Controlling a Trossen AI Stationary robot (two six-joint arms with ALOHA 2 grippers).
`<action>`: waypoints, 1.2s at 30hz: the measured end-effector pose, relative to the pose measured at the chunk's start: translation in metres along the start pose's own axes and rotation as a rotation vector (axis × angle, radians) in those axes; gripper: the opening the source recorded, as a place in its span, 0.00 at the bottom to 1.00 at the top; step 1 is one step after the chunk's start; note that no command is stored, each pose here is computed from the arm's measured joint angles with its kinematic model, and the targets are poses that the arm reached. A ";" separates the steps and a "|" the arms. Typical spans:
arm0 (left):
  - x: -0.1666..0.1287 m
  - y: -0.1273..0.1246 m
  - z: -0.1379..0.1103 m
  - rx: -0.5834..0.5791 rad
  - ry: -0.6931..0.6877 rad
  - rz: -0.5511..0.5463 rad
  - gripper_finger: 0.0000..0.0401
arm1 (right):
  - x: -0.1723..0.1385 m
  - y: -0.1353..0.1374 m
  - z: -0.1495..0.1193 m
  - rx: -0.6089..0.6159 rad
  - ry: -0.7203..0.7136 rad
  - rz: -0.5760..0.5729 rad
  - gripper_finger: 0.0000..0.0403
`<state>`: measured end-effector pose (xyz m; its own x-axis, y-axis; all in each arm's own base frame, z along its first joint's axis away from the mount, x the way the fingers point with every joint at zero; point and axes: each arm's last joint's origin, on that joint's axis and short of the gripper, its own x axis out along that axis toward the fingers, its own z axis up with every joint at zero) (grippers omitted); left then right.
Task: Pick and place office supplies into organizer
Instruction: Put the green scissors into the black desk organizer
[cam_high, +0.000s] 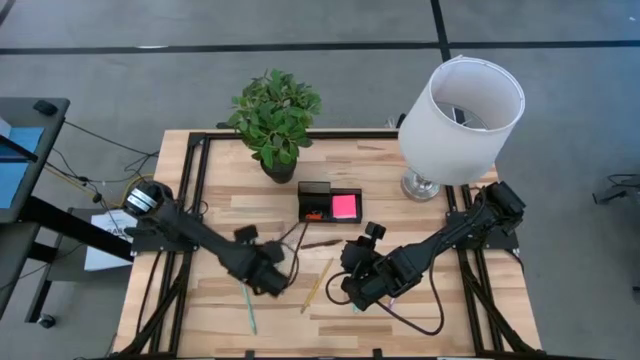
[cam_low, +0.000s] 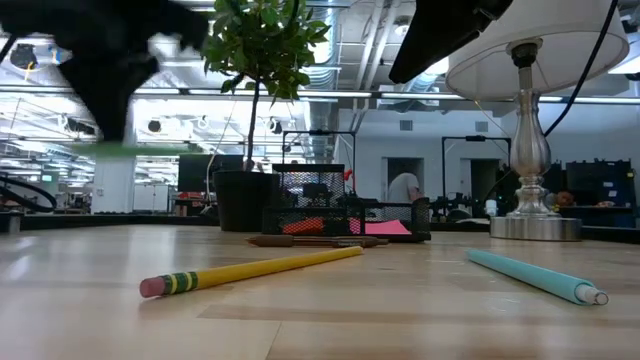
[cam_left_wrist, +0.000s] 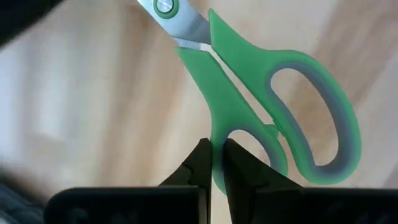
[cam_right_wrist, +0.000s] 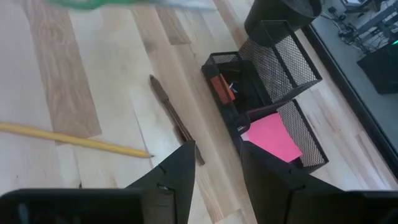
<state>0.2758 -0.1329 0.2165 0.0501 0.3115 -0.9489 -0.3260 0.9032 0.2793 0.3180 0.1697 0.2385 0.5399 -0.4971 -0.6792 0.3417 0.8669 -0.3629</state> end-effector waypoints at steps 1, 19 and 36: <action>-0.009 0.004 0.006 0.027 -0.018 0.007 0.02 | 0.000 0.000 0.000 -0.001 0.000 0.000 0.30; -0.071 0.117 0.084 0.150 0.133 -0.367 0.02 | 0.000 0.001 -0.001 0.000 0.023 0.029 0.30; -0.010 0.192 0.129 -0.154 0.265 -0.645 0.02 | 0.002 0.000 0.001 0.008 0.022 0.026 0.30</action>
<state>0.3342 0.0754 0.2981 0.0530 -0.3707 -0.9273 -0.4391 0.8253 -0.3550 0.3192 0.1685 0.2379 0.5319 -0.4730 -0.7024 0.3337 0.8794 -0.3395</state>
